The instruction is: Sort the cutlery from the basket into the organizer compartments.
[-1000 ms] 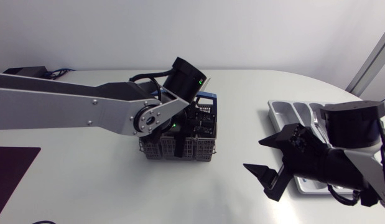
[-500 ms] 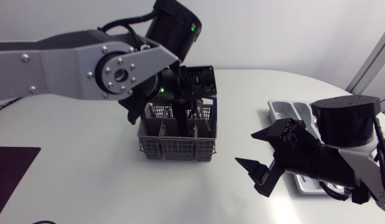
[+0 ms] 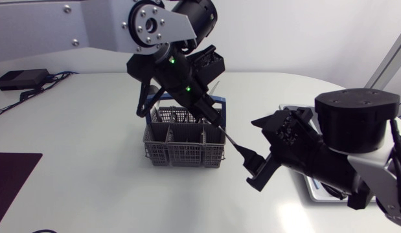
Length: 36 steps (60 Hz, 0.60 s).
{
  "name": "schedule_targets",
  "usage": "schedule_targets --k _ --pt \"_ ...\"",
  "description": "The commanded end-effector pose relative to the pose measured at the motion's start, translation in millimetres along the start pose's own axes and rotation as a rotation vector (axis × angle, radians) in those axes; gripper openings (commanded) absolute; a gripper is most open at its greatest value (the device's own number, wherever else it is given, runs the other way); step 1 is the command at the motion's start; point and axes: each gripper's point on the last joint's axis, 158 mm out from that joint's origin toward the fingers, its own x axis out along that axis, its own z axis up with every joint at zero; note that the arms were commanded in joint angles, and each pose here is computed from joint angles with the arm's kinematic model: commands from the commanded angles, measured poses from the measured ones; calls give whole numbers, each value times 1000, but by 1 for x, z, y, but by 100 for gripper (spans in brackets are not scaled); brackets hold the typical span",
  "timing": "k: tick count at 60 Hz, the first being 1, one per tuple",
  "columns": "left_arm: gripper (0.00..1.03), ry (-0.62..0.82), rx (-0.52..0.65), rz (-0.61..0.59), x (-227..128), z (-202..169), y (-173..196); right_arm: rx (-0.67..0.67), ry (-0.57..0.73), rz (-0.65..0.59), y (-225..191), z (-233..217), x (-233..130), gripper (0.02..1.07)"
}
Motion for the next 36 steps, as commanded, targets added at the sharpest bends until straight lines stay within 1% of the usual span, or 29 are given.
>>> schedule_targets --k 1,6,9,13,15,22,36 --pt "3 -16 -91 -43 -2 11 -2 -3 -19 -11 0 13 6 73" --pt "3 -4 -129 -91 -2 11 -7 -28 -19 -11 5 16 12 66" --pt "3 -4 -142 -92 -4 12 -5 -40 -17 -12 6 16 15 62" --pt "3 -3 -154 -104 -6 12 -7 -48 -22 -15 6 18 17 61" --pt "3 -1 -155 -117 -8 12 -11 -54 -18 -12 8 17 19 56" --pt "3 8 -157 -130 -11 12 -18 -66 -34 -18 7 21 20 47" --pt "3 19 -161 -179 -12 10 -29 -91 -21 -38 9 20 29 44"
